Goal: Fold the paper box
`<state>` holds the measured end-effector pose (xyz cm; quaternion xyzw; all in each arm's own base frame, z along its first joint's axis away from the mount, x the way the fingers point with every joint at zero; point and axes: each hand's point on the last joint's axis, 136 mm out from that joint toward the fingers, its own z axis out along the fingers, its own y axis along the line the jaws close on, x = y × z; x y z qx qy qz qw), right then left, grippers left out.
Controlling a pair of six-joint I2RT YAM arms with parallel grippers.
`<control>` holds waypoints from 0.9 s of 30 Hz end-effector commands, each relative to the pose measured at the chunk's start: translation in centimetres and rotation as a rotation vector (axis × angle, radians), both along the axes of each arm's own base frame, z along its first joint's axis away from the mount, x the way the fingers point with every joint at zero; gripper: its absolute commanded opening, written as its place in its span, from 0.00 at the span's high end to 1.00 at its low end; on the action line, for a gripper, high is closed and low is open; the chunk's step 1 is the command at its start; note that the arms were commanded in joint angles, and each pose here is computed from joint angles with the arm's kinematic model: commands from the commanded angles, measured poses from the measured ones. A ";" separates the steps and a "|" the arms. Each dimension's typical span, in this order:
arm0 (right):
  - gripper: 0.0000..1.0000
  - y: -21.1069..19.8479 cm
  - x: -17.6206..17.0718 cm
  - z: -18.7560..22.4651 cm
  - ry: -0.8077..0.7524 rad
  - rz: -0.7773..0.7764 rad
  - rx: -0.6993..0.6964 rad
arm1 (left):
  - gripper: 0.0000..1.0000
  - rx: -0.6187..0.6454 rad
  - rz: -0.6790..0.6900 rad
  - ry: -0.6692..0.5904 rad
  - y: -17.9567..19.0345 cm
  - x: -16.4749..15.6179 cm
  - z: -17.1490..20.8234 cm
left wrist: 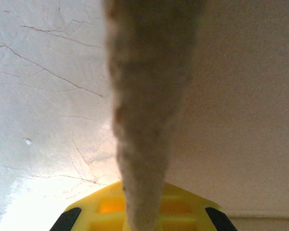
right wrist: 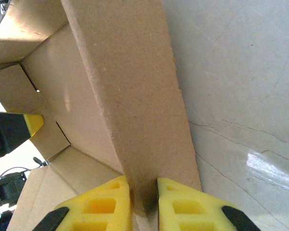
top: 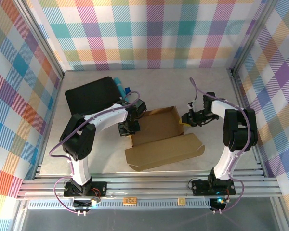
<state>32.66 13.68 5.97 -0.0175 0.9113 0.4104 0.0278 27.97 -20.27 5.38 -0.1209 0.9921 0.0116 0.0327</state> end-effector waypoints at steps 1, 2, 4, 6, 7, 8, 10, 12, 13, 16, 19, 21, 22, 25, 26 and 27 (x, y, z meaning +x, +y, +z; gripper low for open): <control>0.83 0.3 -1.4 -2.1 0.076 0.022 -0.045 | 1.00 0.013 0.003 -0.017 0.2 0.7 0.2; 0.84 0.4 -1.4 -2.2 0.077 0.026 -0.057 | 1.00 0.012 0.004 -0.018 0.2 0.7 0.2; 0.86 0.4 -1.5 -2.4 0.080 0.034 -0.074 | 1.00 0.011 0.005 -0.019 0.2 0.7 0.2; 0.88 0.4 -1.6 -2.5 0.080 0.041 -0.092 | 1.00 0.009 0.007 -0.020 0.2 0.7 0.3; 0.90 0.6 -1.6 -2.5 0.079 0.049 -0.100 | 1.00 0.008 0.006 -0.021 0.2 0.7 0.3; 0.90 0.6 -1.7 -2.6 0.079 0.057 -0.111 | 1.00 0.007 0.006 -0.020 0.1 0.7 0.3; 0.90 0.8 -1.8 -2.7 0.077 0.069 -0.126 | 1.00 0.003 0.008 -0.023 0.1 0.8 0.3; 0.91 1.0 -2.0 -2.8 0.079 0.084 -0.147 | 1.00 0.002 0.008 -0.024 0.0 0.8 0.3; 0.92 1.2 -2.2 -2.9 0.079 0.095 -0.161 | 1.00 0.001 0.009 -0.025 0.0 0.8 0.4; 0.97 1.4 -2.5 -3.3 0.074 0.128 -0.222 | 1.00 0.001 0.009 -0.025 0.0 0.8 0.3; 1.00 1.3 -2.8 -3.7 0.073 0.158 -0.296 | 1.00 -0.003 0.013 -0.027 0.0 0.7 0.4; 1.00 1.3 -2.9 -4.0 0.063 0.181 -0.359 | 1.00 -0.001 0.014 -0.027 0.1 0.7 0.4; 1.00 1.3 -3.0 -4.1 0.053 0.190 -0.398 | 1.00 -0.002 0.014 -0.029 0.1 0.7 0.4; 1.00 0.5 -3.1 -4.5 0.024 0.203 -0.549 | 1.00 -0.003 0.019 -0.030 0.1 0.7 0.5; 1.00 0.2 -3.0 -4.5 0.008 0.201 -0.603 | 1.00 -0.003 0.019 -0.029 0.1 0.7 0.5; 1.00 -0.1 -2.9 -4.4 -0.006 0.197 -0.646 | 1.00 -0.004 0.021 -0.032 0.1 0.7 0.6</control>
